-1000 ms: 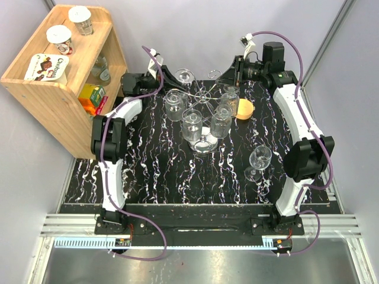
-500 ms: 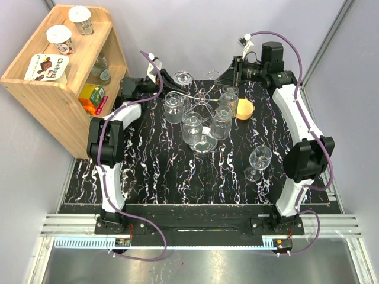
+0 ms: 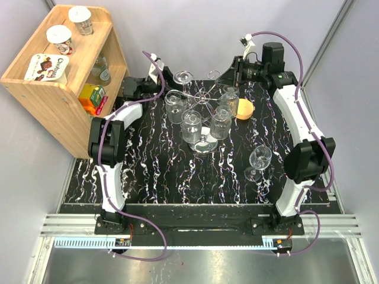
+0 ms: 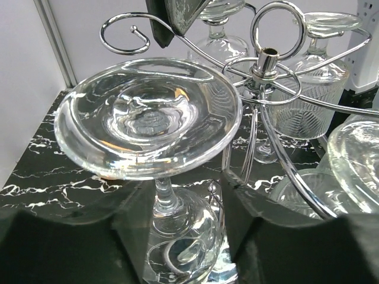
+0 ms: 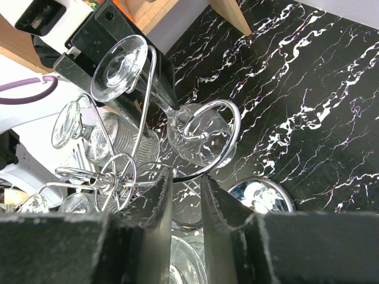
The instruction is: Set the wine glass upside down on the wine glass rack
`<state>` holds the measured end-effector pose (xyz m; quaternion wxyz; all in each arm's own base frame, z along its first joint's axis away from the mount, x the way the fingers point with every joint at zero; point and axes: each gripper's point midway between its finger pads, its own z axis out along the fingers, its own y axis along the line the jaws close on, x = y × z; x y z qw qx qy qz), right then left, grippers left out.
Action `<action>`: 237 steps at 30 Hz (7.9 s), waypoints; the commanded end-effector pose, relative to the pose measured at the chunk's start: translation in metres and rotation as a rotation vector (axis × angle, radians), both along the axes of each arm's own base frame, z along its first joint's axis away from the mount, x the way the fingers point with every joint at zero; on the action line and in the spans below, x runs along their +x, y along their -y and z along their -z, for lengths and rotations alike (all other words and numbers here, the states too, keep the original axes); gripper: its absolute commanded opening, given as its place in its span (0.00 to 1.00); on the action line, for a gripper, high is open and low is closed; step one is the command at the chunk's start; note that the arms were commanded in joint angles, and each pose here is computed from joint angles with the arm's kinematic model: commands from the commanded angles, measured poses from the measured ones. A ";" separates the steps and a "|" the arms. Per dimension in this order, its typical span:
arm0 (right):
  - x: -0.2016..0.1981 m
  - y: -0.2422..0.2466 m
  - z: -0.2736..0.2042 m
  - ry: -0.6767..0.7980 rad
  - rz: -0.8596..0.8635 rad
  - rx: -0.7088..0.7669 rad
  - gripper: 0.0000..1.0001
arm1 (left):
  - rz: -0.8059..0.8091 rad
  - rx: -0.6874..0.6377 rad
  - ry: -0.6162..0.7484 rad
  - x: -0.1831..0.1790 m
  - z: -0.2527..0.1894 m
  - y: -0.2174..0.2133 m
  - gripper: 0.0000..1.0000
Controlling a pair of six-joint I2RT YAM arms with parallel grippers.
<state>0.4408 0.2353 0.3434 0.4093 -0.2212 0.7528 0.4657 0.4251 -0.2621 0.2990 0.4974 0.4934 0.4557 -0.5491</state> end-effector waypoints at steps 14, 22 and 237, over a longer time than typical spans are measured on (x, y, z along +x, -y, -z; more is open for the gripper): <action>-0.017 0.007 0.009 0.019 0.021 -0.070 0.24 | -0.071 -0.050 0.355 -0.002 -0.054 -0.041 0.99; -0.029 0.014 -0.001 0.061 0.041 -0.100 0.71 | -0.132 -0.029 0.299 -0.009 -0.076 -0.075 0.99; -0.206 0.112 -0.218 0.822 0.281 -0.263 0.00 | -0.040 0.004 0.014 -0.184 -0.226 0.086 0.99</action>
